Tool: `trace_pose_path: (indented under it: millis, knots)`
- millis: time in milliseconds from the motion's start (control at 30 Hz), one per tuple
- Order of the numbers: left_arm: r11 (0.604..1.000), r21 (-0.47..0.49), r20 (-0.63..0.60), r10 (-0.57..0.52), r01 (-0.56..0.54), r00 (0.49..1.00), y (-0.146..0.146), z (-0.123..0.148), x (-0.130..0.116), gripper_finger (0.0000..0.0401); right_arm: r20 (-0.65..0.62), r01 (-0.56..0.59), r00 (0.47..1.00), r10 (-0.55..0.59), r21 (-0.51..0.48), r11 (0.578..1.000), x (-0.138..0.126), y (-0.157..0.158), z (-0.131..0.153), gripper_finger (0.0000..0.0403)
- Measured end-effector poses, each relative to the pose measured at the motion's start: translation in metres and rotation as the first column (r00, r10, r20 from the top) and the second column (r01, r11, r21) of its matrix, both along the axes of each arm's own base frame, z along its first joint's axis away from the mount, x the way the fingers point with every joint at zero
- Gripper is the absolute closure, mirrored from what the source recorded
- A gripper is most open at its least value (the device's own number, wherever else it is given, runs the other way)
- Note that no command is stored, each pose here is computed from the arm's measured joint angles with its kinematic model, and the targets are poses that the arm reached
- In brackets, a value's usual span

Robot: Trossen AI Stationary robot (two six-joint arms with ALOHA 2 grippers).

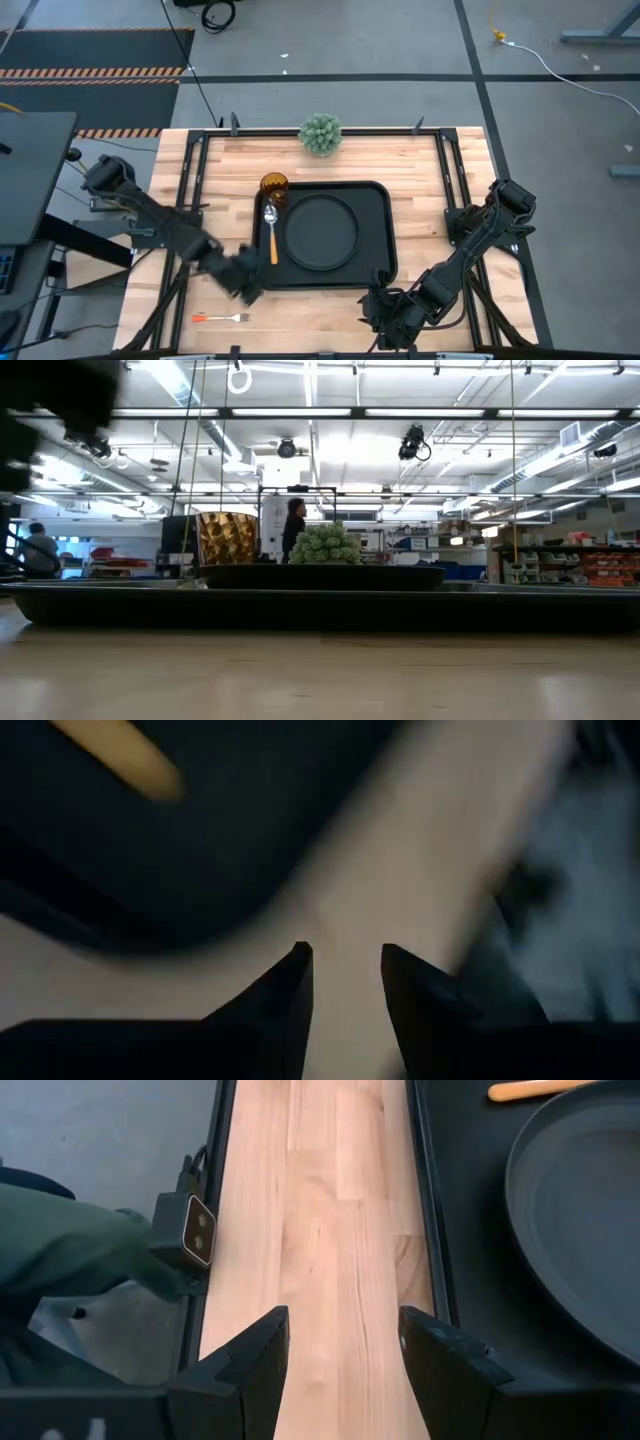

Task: Pick and place plate/cup/fork/spoon on tray
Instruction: Put the orange fork on the black tray to the left of the yellow spoon

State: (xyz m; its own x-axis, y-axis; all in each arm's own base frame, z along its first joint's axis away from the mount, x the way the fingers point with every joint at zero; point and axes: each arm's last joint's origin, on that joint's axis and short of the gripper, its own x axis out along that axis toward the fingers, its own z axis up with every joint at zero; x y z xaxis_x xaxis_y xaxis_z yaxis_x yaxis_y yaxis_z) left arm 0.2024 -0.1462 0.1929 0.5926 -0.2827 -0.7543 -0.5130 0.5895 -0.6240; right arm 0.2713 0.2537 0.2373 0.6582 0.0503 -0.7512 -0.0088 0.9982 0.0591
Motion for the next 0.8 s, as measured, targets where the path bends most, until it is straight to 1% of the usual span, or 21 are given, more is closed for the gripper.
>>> trace_pose_path:
  millis: [33, 100, 133, 200, 233, 300, 367, 433, 500, 667, 800]
  knots:
    - [0.997, -0.045, 0.014, -0.069, 0.069, 0.998, -0.012, 0.002, -0.005, 0.0275, 0.000, 0.000, 1.000, 0.000, 0.000, 1.000, 0.000, 0.000, 0.000, 0.0206]
    - [0.972, -0.123, 0.056, -0.194, 0.200, 0.979, -0.034, 0.007, -0.017, 0.0275, 0.001, 0.002, 1.000, -0.002, 0.001, 1.000, 0.000, 0.000, 0.000, 0.0206]
    - [0.960, -0.138, 0.065, -0.238, 0.245, 0.969, -0.043, 0.008, -0.024, 0.0275, 0.003, 0.010, 1.000, -0.010, 0.004, 1.000, 0.000, 0.000, 0.000, 0.0206]
    - [0.948, -0.141, 0.034, -0.284, 0.286, 0.958, -0.055, 0.007, -0.041, 0.0275, 0.009, 0.033, 0.999, -0.033, 0.013, 0.999, 0.000, 0.000, 0.000, 0.0206]
    - [0.950, -0.119, -0.003, -0.293, 0.290, 0.956, -0.058, 0.004, -0.049, 0.0275, 0.011, 0.045, 0.999, -0.045, 0.018, 0.999, 0.000, 0.000, 0.000, 0.0206]
    - [0.953, -0.038, -0.080, -0.303, 0.301, 0.950, -0.060, -0.005, -0.064, 0.0275, 0.015, 0.066, 0.998, -0.067, 0.033, 0.997, 0.000, 0.000, 0.000, 0.0206]
    - [0.944, 0.047, -0.170, -0.316, 0.328, 0.933, -0.060, -0.016, -0.075, 0.0275, 0.015, 0.080, 0.997, -0.081, 0.050, 0.996, -0.001, 0.001, 0.001, 0.0206]
    - [0.931, 0.106, -0.248, -0.316, 0.350, 0.916, -0.060, -0.027, -0.082, 0.0275, 0.014, 0.097, 0.995, -0.099, 0.069, 0.993, -0.001, 0.002, 0.001, 0.0206]
    - [0.922, 0.141, -0.293, -0.309, 0.360, 0.905, -0.060, -0.035, -0.084, 0.0275, 0.011, 0.117, 0.993, -0.119, 0.087, 0.989, -0.001, 0.002, 0.001, 0.0206]
    - [0.907, 0.171, -0.299, -0.323, 0.384, 0.898, -0.067, -0.040, -0.079, 0.0275, 0.006, 0.144, 0.989, -0.146, 0.111, 0.983, -0.001, 0.002, 0.001, 0.0206]
    - [0.889, 0.180, -0.246, -0.374, 0.421, 0.894, -0.087, -0.026, -0.067, 0.0276, 0.006, 0.151, 0.988, -0.152, 0.111, 0.982, 0.001, 0.000, 0.001, 0.0206]
